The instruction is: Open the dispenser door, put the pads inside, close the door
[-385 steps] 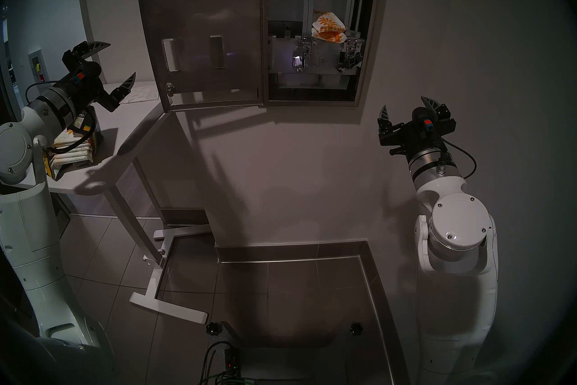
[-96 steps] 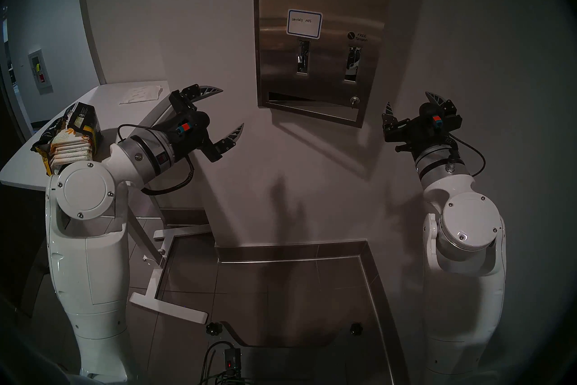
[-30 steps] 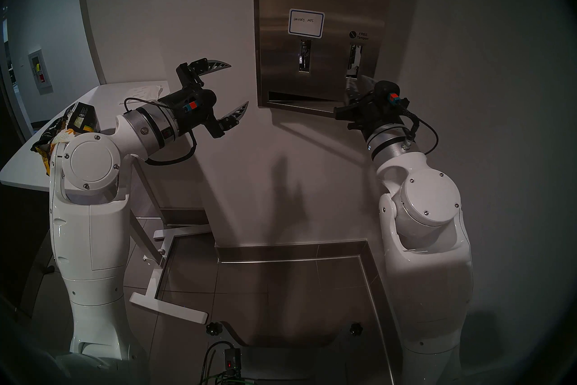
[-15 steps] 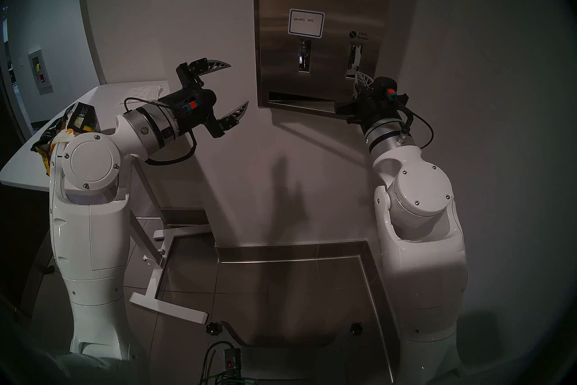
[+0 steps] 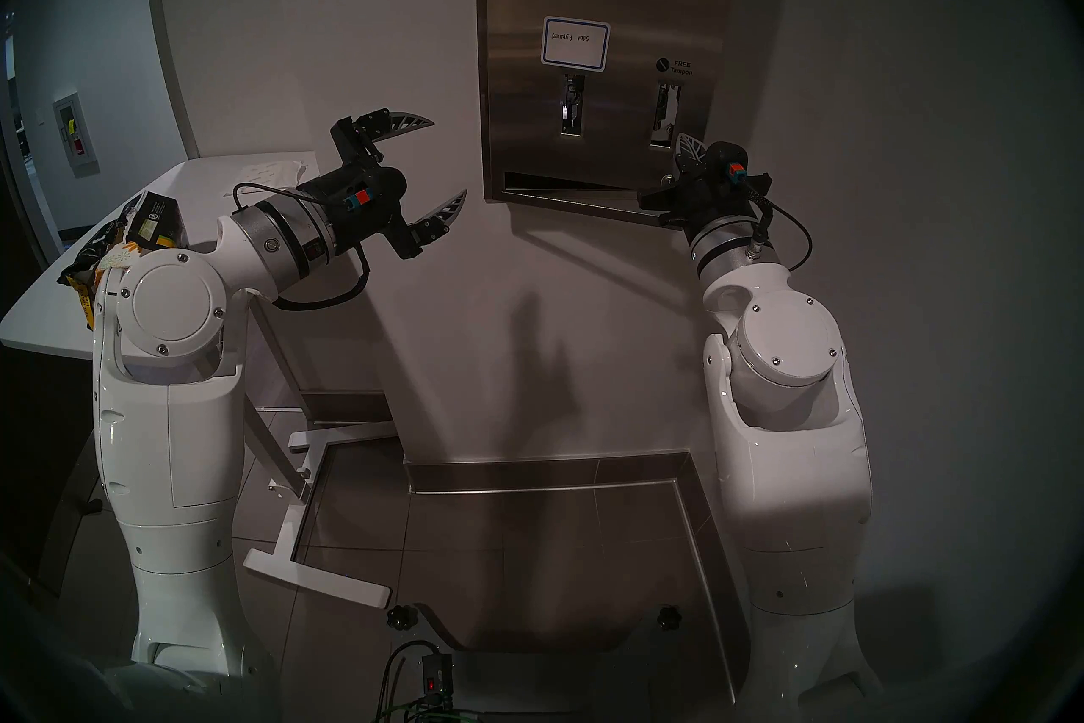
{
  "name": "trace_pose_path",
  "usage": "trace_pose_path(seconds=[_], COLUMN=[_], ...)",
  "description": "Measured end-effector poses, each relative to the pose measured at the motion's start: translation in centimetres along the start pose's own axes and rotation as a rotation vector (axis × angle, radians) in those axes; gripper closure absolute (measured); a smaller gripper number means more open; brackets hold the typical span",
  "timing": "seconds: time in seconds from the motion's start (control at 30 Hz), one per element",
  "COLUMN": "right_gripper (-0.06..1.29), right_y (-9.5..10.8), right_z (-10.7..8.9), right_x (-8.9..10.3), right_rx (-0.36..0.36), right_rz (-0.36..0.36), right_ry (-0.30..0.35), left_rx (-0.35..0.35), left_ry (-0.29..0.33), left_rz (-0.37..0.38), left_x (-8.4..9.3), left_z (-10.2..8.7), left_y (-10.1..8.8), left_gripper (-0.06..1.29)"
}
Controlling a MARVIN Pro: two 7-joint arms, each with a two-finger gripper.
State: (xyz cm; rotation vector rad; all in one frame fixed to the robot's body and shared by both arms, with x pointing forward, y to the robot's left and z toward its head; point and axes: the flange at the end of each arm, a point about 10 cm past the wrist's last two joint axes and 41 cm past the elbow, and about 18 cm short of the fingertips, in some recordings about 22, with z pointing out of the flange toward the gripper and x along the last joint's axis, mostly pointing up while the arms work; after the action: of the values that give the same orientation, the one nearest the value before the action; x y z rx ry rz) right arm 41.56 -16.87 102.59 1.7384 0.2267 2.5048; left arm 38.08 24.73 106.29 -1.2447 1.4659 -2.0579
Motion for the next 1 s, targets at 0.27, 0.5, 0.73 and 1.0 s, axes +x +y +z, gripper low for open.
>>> trace_pose_path(seconds=[0.27,0.5,0.73,1.0], right_gripper=[1.27,1.27,1.27,1.27], right_y=[0.4,0.8,1.2,1.7], right_z=[1.2,2.2,3.1,4.1], right_x=[-0.3,-0.4,-0.2,0.0], right_rx=[-0.011,-0.020,-0.031,-0.036], right_rz=[-0.007,-0.012,-0.017,-0.020], right_ry=[0.003,0.012,0.023,0.029], left_rx=[0.000,0.000,0.001,0.001], left_ry=[0.000,0.000,0.000,0.000], left_rz=[0.000,0.000,0.000,0.000], left_x=[0.0,0.0,0.0,0.0], left_z=[0.0,0.0,0.0,0.0], left_y=[0.0,0.0,0.0,0.0], left_gripper=[0.00,0.00,0.00,0.00])
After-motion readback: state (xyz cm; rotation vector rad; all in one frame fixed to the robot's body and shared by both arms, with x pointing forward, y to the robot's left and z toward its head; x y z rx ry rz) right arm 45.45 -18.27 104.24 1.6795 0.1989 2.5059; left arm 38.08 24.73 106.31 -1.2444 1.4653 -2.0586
